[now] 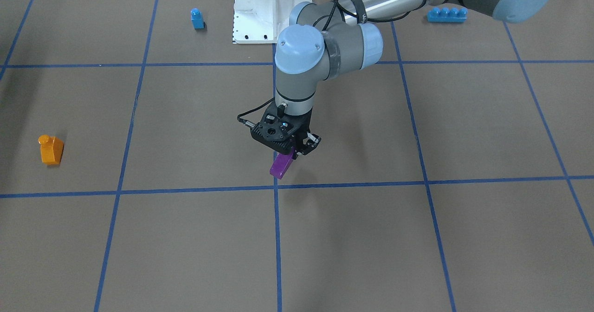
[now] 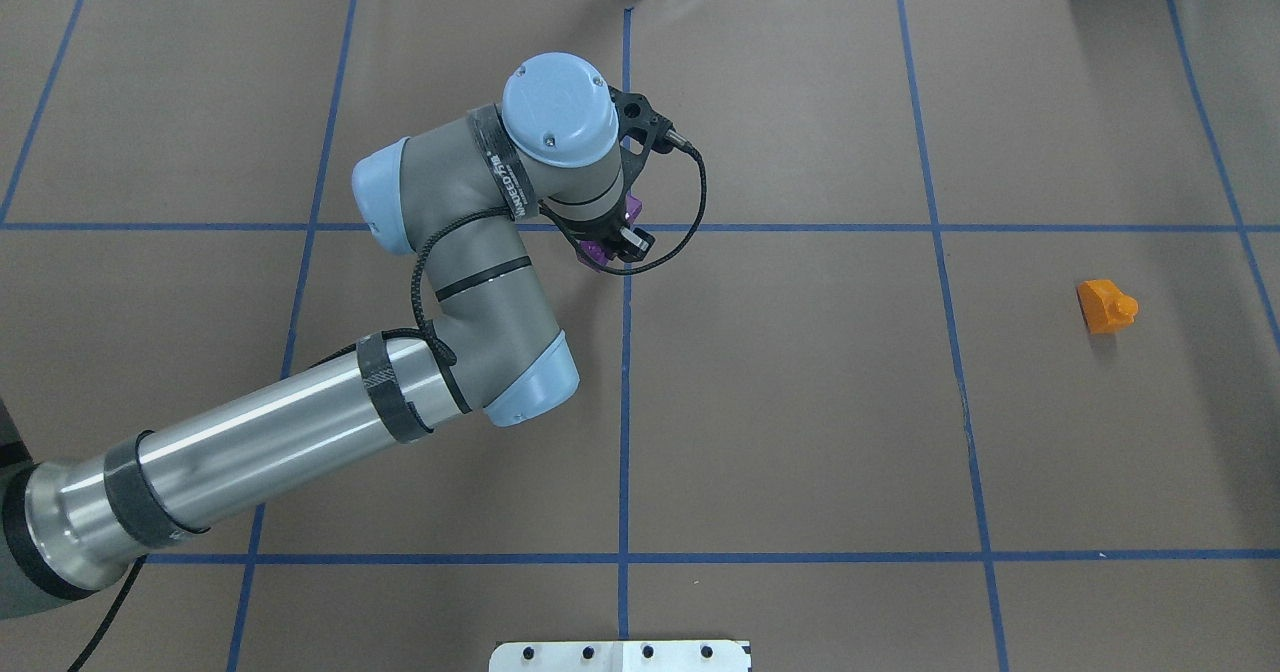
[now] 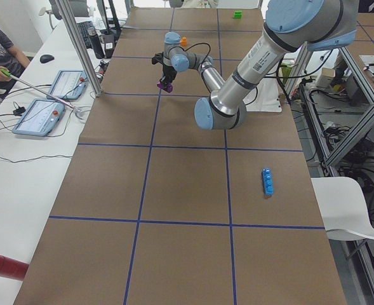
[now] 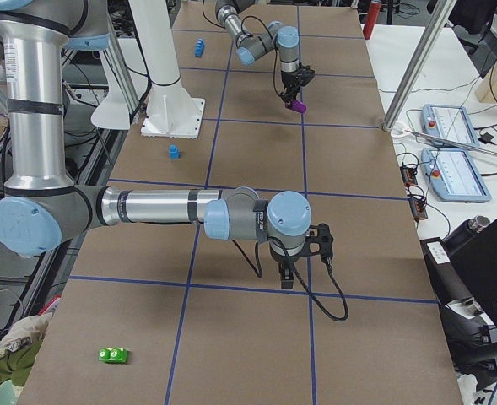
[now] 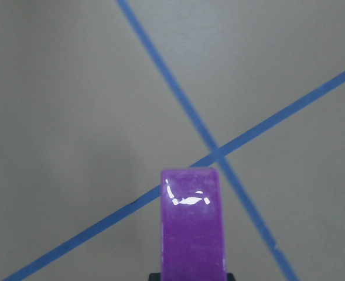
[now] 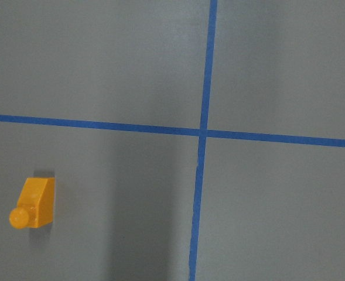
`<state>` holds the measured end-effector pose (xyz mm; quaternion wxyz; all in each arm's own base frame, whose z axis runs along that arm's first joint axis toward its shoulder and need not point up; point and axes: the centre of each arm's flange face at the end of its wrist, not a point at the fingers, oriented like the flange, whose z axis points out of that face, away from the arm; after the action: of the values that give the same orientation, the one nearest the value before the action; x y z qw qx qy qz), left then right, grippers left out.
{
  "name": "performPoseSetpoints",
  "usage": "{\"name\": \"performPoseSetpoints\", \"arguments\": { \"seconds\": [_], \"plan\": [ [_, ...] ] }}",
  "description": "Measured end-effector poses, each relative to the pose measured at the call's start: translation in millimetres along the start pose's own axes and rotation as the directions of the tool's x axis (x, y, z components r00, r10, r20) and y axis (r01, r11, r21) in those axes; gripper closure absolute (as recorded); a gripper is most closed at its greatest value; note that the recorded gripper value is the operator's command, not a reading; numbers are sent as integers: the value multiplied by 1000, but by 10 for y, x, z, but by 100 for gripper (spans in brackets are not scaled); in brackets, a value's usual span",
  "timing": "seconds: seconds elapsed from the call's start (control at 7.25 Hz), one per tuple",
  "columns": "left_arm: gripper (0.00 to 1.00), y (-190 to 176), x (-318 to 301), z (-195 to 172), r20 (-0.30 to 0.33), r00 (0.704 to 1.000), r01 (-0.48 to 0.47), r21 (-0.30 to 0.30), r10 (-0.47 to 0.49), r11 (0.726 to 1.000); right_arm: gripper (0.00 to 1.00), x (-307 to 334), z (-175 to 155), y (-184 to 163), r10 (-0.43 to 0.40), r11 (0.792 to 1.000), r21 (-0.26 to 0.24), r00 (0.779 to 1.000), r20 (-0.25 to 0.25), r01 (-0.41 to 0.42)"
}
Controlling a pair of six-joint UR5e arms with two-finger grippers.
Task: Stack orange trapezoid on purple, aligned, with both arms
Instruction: 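Carry the purple block with the left gripper to the table center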
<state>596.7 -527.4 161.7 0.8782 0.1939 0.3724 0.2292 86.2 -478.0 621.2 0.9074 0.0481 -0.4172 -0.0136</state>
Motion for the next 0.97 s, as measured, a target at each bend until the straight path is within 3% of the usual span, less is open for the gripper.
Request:
{"name": "performPoseSetpoints", "arguments": {
  "seconds": [0.28,0.41,0.69,0.97],
  "plan": [
    [100,59,121,257,-16,1000,-20,-8,20,1000,0,-8,1,-1,6,1000,0,1000,7,-6],
    [85,98,177,312,-20,999,-27,-14,27,1000,0,-10,2,-1,12,1000,0,1000,10,-12],
    [0,169,270,418,-24,999,-36,-32,35,999,0,-13,2,-1,16,1000,0,1000,13,-16],
    [0,177,311,430,-33,999,-35,-25,34,999,0,-20,-4,-9,16,1000,1,1000,14,-16]
  ]
}}
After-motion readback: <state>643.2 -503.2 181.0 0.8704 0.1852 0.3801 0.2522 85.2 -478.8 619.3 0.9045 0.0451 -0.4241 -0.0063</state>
